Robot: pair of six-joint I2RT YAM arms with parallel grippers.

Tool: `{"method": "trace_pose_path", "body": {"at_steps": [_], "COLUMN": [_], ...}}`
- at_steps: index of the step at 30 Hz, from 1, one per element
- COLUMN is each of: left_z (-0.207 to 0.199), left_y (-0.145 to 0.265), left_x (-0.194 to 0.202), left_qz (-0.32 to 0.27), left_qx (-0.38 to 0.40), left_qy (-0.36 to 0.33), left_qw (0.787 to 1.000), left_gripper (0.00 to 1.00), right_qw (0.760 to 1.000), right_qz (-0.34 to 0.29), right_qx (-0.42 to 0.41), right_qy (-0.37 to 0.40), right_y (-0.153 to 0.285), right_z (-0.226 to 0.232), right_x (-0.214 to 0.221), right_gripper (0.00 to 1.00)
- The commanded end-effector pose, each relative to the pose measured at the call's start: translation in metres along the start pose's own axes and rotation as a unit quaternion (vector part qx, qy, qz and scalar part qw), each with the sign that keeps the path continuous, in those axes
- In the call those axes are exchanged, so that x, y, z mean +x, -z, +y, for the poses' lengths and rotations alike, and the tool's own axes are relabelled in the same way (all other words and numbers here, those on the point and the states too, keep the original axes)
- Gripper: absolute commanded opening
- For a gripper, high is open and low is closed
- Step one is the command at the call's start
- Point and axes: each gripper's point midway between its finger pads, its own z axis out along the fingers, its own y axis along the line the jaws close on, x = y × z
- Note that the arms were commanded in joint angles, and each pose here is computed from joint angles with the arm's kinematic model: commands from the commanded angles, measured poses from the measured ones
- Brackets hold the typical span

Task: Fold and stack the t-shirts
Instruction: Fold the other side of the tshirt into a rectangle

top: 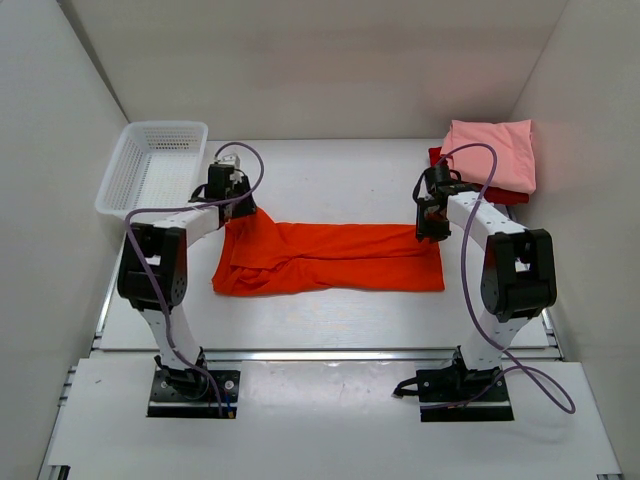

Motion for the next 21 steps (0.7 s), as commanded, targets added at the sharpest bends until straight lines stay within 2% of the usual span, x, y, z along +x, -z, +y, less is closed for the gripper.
{"method": "trace_pose_path", "body": {"at_steps": [1,4,7,9,13,15,21], "left_z": [-0.005,-0.006,-0.012,-0.014,-0.01,-0.007,0.004], "left_y": [-0.002,-0.001,0.007,0.016,0.034,0.045,0.076], "left_x": [-0.011,-0.006,-0.005,-0.008,-0.01,0.008,0.041], "left_qz": [-0.012,-0.009,-0.015,-0.024,-0.022,0.004,0.019], "left_qx": [0.005,0.004,0.012,0.013,-0.002,-0.005,-0.015], "left_qy": [-0.003,-0.013,-0.019,-0.016,-0.014,-0.007,-0.005], "left_qw": [1.0,1.0,1.0,0.999,1.0,1.0,1.0], "left_gripper": [0.52,0.46,0.1,0.01,0.0,0.0,0.0], "right_qw": [0.999,0.999,0.999,0.999,0.999,0.999,0.999], "right_qz": [-0.043,-0.045,-0.045,-0.043,-0.045,-0.042,-0.042], "right_qx": [-0.009,-0.009,-0.009,0.0,-0.002,-0.001,-0.011], "right_qy": [-0.009,-0.004,0.003,0.006,0.01,0.014,0.022], "right_y": [0.015,0.015,0.015,0.014,0.013,0.011,0.011], "right_z": [0.004,0.004,0.01,0.007,0.01,0.009,0.013], "right_x": [-0.024,-0.022,-0.019,-0.016,-0.013,-0.011,-0.016], "right_gripper": [0.28,0.26,0.26,0.25,0.23,0.23,0.23]}}
